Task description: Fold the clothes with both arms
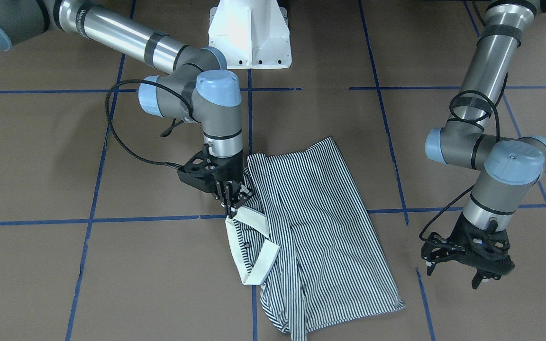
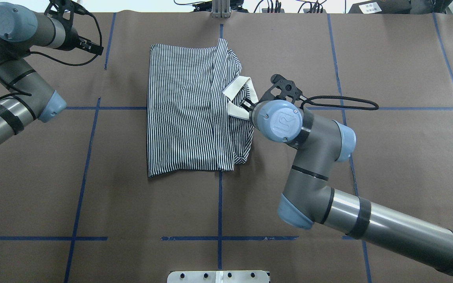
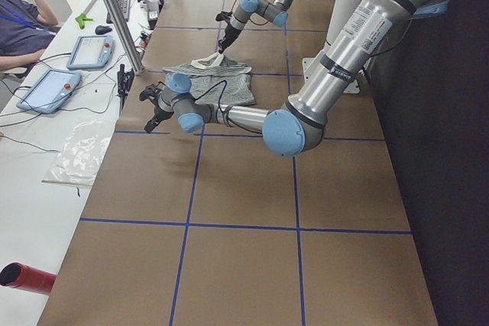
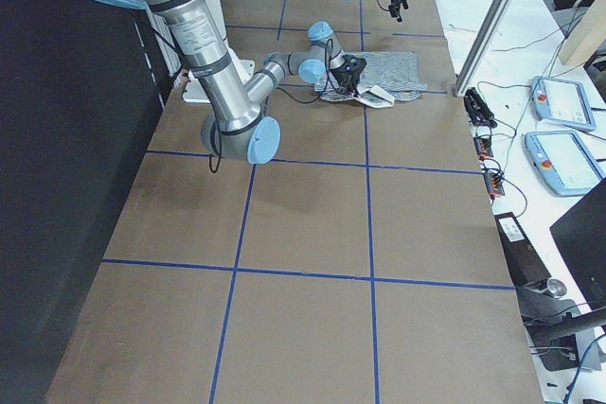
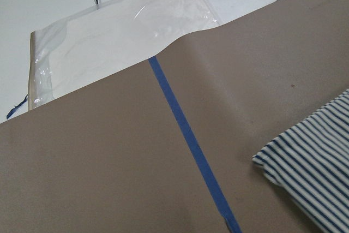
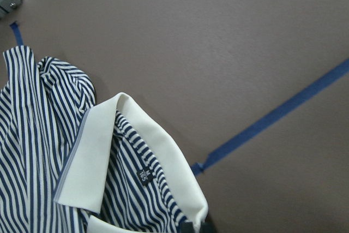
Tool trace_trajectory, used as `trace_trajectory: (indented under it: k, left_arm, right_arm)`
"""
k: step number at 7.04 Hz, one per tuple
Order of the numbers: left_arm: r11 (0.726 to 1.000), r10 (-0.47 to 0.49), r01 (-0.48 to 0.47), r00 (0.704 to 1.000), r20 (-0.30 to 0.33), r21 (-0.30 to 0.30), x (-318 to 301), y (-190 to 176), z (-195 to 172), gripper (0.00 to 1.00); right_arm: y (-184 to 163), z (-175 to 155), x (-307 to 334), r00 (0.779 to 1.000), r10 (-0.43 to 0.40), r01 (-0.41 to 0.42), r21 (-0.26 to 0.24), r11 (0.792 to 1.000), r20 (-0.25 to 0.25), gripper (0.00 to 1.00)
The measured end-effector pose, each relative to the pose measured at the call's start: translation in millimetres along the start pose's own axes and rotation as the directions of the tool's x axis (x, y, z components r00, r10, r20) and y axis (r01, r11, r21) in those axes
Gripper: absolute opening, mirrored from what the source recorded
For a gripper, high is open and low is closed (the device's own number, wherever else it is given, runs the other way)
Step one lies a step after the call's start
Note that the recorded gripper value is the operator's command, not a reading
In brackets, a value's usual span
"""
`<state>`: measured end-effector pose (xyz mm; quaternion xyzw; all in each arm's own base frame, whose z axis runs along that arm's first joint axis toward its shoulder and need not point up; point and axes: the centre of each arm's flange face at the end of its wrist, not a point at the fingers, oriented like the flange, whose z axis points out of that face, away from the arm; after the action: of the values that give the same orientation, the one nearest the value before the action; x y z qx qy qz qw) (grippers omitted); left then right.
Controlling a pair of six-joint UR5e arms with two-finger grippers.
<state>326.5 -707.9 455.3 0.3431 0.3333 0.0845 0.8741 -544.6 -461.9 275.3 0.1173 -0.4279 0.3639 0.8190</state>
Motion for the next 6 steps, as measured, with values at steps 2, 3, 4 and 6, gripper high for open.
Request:
trace_trajectory:
  k: [2,3,4,6]
  left_arm:
    - [1.000,0.001,-0.001,1.000,-0.004,0.002,2.8,0.0,-0.6,1.00]
    - [1.000,-0.001,0.001,1.000,-0.006,0.003,4.1,0.8,-1.0,1.00]
    - [1.000,-0.002,0.002,1.000,-0.009,0.005,6.0,0.6,-2.0,1.00]
    - [1.000,-0.006,0.006,1.000,-0.012,0.006,7.2,2.0,-3.8,1.00]
  right_arm:
    - [11.3,1.3,41.0,0.999,-0.031,0.031,0.011,0.999,-0.023,0.99]
    - [13.3,5.0,53.6,0.998,-0.046,0.047,0.013,0.999,-0.037,1.00]
    - [13.5,4.6,58.5,0.995,-0.086,0.086,0.010,0.996,-0.041,1.00]
    - [3.0,-16.2,80.6,0.958,-0.285,0.284,-0.015,0.959,-0.029,1.00]
